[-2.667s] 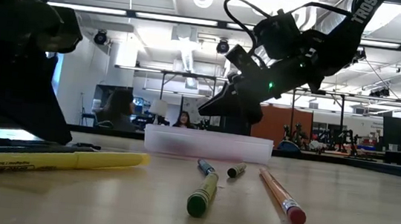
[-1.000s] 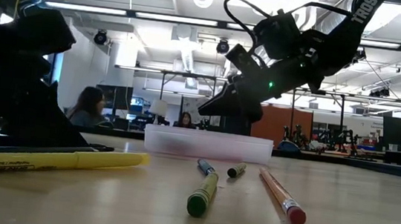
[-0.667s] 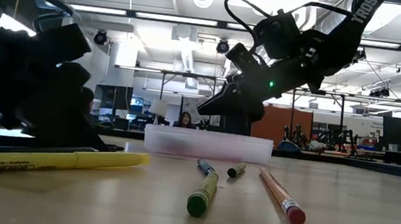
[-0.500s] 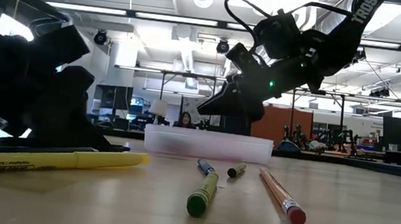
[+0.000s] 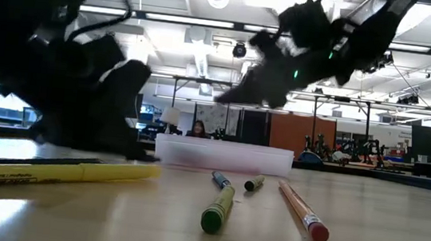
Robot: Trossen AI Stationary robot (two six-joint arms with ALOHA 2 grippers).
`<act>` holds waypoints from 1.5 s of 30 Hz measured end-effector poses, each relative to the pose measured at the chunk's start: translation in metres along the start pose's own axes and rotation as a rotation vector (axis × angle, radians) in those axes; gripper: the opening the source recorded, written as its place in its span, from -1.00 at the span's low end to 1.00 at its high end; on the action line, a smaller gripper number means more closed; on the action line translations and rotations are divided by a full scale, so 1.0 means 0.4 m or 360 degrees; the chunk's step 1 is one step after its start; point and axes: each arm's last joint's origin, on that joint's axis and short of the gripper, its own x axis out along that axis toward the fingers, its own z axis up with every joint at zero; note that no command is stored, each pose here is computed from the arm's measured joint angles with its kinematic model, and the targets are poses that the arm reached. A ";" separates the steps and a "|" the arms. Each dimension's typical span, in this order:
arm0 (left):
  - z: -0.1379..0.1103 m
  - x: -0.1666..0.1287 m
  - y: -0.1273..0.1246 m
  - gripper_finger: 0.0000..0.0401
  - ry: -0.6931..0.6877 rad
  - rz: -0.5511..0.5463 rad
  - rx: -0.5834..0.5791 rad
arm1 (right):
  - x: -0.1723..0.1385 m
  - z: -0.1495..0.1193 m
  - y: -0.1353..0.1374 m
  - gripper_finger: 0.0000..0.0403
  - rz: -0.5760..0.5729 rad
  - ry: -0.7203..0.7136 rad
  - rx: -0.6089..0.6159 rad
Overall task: Pick & place school supplies into a supply box
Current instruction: Put the right black pen into the pink supply box, then put the orange pencil into the pink supply box
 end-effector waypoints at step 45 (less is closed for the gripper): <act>0.705 0.184 -0.011 -0.29 0.0204 -0.0500 0.0676 | -0.195 0.093 0.187 -0.59 0.0841 0.0352 0.0103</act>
